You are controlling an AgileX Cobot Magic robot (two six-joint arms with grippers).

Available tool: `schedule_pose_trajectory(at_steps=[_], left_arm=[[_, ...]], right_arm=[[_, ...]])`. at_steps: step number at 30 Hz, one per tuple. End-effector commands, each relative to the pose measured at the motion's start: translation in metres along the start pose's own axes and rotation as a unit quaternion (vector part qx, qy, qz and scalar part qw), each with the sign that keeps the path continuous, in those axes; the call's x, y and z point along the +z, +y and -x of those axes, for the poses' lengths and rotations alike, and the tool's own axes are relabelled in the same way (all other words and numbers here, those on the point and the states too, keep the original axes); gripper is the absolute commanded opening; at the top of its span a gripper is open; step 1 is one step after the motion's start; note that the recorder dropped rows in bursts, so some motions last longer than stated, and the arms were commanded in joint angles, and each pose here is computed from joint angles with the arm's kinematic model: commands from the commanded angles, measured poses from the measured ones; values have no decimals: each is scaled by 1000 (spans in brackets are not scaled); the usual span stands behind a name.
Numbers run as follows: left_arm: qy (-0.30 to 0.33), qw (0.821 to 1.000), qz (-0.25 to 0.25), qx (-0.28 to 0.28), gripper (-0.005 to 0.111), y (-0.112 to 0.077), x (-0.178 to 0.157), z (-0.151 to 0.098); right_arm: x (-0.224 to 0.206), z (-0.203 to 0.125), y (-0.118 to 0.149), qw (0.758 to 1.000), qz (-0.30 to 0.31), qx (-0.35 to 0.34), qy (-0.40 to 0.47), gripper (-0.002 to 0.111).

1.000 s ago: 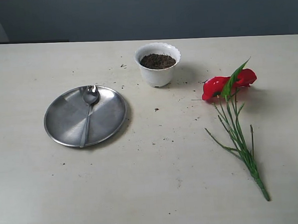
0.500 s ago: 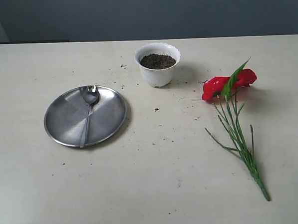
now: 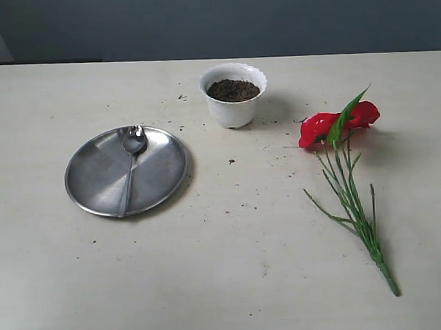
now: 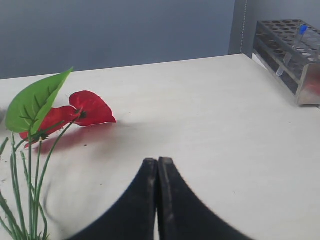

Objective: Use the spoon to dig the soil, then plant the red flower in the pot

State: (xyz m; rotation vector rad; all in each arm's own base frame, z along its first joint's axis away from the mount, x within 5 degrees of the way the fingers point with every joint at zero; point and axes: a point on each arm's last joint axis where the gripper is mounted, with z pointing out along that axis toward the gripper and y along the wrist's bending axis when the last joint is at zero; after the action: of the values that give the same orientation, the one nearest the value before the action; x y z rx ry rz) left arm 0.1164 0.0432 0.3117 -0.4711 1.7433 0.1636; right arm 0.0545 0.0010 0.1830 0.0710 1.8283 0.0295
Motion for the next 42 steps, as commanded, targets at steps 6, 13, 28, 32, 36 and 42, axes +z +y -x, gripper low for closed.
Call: schedule_pose_trajectory(at_steps=[6,13,28,32,36,42], left_arm=[[-115,991,-65,-32,0,0,-26,-33],[-114,989,-69,-65,0,6,-32,-64],[-14,998,-51,20,0,12,-41,-105],[15,997,-52,52,0,12,-43,-111],[17,997,-52,56,0,14,-44,-118],[18,997,-57,42,0,16,-42,-136]], right_arm=[[0,0,0,1000,-2,1,-3,-1],[0,0,0,1000,-2,1,-3,-1],[0,0,0,1000,-2,1,-3,-1],[0,0,0,1000,-2,1,-3,-1],[0,0,0,1000,-2,1,-3,-1],[0,0,0,1000,-2,1,-3,-1]])
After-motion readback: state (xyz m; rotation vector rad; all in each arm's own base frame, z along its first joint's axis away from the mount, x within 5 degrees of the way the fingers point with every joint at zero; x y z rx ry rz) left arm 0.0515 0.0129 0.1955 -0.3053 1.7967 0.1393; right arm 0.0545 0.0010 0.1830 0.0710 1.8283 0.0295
